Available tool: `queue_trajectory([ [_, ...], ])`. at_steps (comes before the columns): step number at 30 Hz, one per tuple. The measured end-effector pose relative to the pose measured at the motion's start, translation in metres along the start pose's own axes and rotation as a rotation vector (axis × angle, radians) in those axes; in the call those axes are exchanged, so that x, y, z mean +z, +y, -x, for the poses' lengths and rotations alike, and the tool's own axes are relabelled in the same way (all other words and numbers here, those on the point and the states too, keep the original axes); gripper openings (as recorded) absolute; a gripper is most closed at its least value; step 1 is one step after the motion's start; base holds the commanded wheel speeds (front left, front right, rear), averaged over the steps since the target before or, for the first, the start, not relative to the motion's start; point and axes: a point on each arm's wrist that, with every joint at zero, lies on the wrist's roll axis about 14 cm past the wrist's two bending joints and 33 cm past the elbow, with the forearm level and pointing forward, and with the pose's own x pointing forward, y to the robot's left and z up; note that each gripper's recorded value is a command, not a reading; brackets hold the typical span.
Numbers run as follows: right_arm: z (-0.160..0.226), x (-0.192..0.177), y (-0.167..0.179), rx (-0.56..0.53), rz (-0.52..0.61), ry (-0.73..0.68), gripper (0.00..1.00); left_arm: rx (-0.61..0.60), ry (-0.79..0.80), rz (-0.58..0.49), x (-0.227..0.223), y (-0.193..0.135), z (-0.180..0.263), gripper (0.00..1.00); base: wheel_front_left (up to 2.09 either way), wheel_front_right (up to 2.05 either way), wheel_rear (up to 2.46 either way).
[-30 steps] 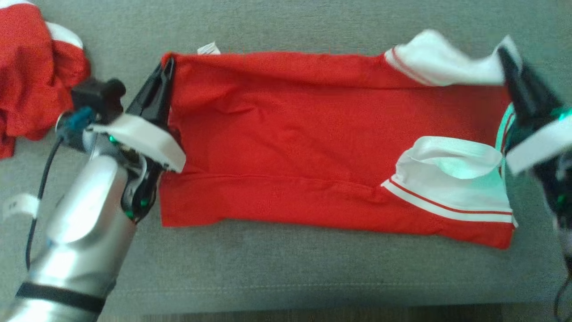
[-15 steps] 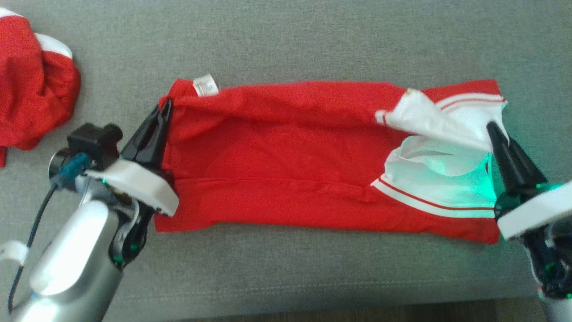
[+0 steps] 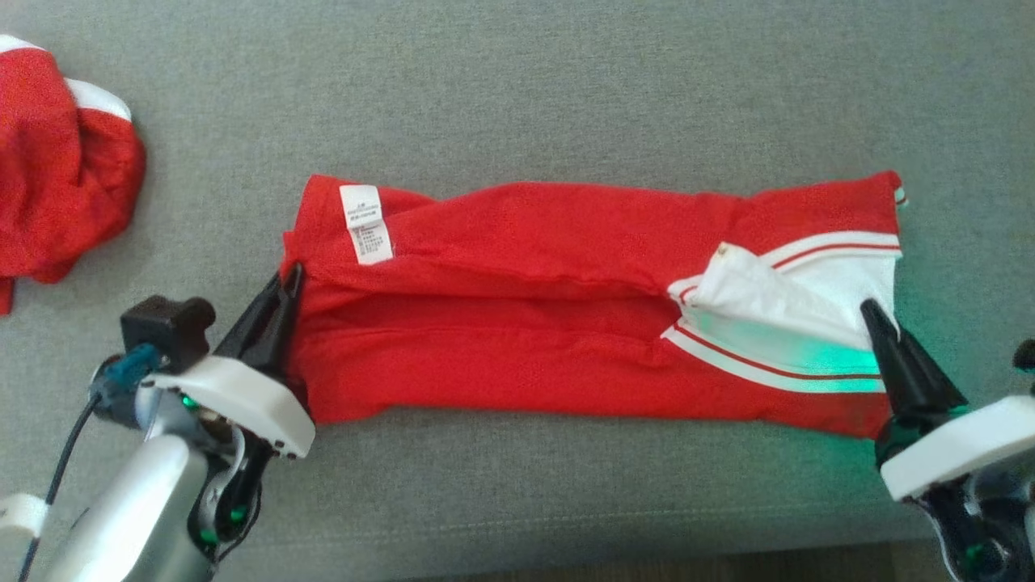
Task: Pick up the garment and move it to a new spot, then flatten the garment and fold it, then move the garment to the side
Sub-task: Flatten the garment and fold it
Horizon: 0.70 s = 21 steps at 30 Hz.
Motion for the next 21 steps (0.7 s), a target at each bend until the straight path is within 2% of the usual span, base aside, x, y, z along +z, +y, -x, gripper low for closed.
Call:
queue_trajectory([
  [1, 0.001, -0.001, -0.001, -0.006, 0.019, 0.004, 1.00, 0.004, 0.012, 0.009, -0.003, 0.001, 0.001, 1.00, 0.00, 0.00, 0.00],
  [5, 0.006, -0.001, -0.003, -0.033, 0.115, -0.001, 1.00, 0.033, 0.028, 0.045, -0.012, 0.002, 0.009, 1.00, 0.00, 0.00, 0.00],
  [10, 0.009, 0.018, 0.008, -0.044, 0.204, -0.106, 1.00, 0.086, -0.025, 0.065, -0.008, 0.005, 0.018, 1.00, 0.00, 0.00, 0.00],
  [15, 0.016, 0.051, 0.028, -0.036, 0.317, -0.267, 1.00, 0.148, -0.162, 0.036, 0.025, 0.008, 0.025, 1.00, 0.00, 0.00, 0.00],
  [21, 0.024, 0.074, 0.048, -0.011, 0.400, -0.380, 1.00, 0.170, -0.315, 0.002, 0.072, 0.004, 0.036, 1.00, 0.00, 0.00, 0.00],
])
